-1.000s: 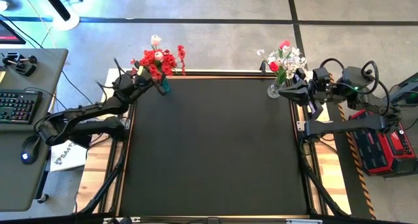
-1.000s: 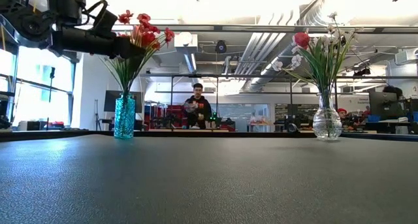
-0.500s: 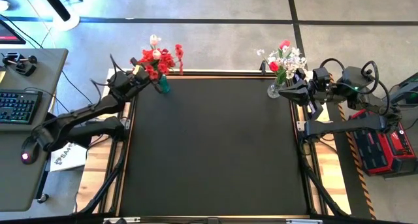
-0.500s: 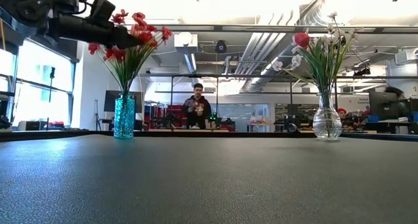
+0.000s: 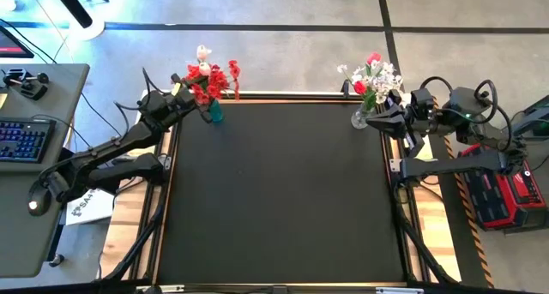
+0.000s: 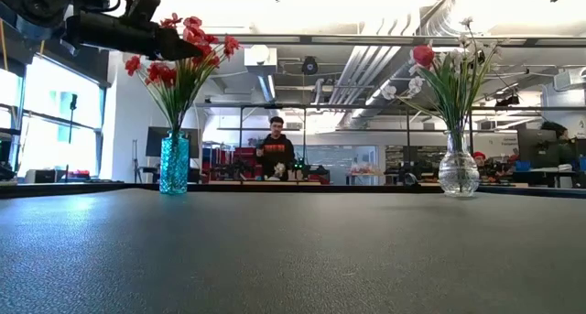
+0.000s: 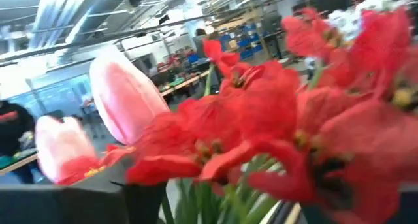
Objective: Sort flowers into vase by color
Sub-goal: Put the red flowers into the blue vase
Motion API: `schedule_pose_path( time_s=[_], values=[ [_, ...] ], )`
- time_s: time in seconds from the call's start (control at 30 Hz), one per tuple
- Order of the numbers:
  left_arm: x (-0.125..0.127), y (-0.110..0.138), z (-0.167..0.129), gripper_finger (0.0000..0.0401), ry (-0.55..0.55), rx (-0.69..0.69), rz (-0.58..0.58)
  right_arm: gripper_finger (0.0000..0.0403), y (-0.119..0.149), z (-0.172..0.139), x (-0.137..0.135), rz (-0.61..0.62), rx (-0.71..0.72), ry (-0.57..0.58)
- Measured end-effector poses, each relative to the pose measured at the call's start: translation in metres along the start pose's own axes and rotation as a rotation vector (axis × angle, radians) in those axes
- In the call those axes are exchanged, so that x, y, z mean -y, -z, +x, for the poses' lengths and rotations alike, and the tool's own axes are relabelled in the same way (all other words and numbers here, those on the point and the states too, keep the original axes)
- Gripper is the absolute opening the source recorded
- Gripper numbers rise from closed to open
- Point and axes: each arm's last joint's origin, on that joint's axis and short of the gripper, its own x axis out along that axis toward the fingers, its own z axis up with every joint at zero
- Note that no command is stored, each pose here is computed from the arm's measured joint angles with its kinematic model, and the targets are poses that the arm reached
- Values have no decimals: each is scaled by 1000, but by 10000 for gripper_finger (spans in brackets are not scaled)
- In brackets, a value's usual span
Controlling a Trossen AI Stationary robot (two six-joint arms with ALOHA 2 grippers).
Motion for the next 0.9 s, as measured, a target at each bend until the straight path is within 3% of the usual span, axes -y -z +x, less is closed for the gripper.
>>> schedule_pose_path(
  time_s=[0.2, 0.63, 0.9],
  values=[
    [-8, -3, 1, 306, -34, -38, 0, 0, 0, 0, 0, 0, 0, 0],
    [-16, -27, 6, 313, 10, -72, -4, 0, 0, 0, 0, 0, 0, 0],
    [-19, -36, 6, 313, 99, -166, -128, 0, 0, 0, 0, 0, 0, 0]
  ],
)
